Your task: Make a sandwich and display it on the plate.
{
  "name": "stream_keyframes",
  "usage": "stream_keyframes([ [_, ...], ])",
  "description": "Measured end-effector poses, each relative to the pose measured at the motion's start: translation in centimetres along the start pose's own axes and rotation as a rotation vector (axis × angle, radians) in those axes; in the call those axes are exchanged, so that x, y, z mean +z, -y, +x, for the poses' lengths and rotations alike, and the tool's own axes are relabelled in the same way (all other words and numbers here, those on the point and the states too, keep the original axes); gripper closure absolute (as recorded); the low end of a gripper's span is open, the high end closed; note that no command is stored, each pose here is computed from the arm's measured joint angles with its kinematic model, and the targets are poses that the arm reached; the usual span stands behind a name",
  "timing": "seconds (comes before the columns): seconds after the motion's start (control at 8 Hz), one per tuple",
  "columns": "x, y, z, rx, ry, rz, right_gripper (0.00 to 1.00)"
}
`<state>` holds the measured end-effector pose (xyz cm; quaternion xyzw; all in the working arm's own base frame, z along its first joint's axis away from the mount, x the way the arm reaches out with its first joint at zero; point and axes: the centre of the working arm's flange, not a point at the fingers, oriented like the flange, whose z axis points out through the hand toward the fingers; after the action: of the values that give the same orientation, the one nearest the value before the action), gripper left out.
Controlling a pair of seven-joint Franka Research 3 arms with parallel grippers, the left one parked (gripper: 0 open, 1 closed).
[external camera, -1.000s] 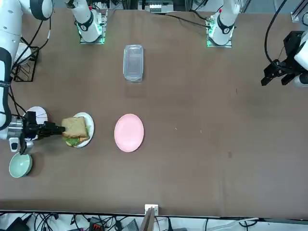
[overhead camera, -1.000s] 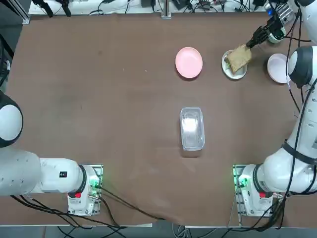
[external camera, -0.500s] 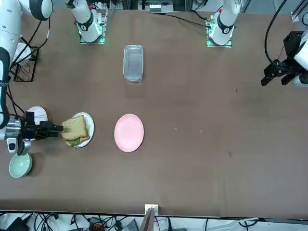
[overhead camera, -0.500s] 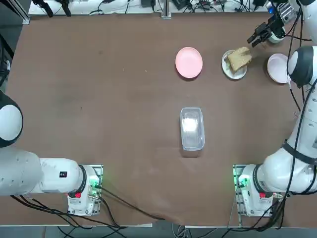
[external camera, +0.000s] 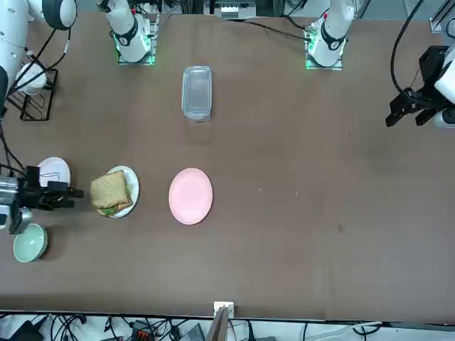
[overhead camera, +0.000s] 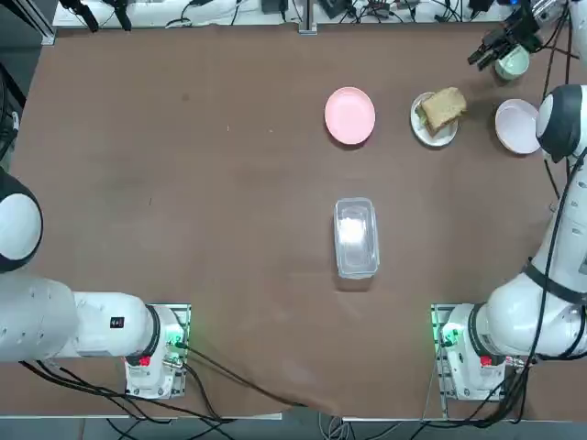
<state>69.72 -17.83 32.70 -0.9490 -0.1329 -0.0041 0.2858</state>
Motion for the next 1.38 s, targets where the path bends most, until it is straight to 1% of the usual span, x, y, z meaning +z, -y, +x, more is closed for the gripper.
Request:
stream_keyframes([
  [0.12,-1.9,0.7,0.6,0.000,0.005,-0.058,0.00],
  [0.38,-6.2,3.7,1.4,-0.014,-0.005,-0.147,0.00],
  [0.62,-10.6,7.4,1.1,0.008,0.019,-0.265,0.00],
  [0.88,-14.7,12.9,0.6,0.040,0.012,-0.339,0.00],
  [1.12,-16.9,19.1,0.7,0.068,0.020,-0.447,0.00],
  [1.25,-17.3,22.0,0.6,0.075,0.039,-0.478,0.00],
  [1.38,-17.9,24.1,0.0,0.083,0.048,-0.487,0.00],
])
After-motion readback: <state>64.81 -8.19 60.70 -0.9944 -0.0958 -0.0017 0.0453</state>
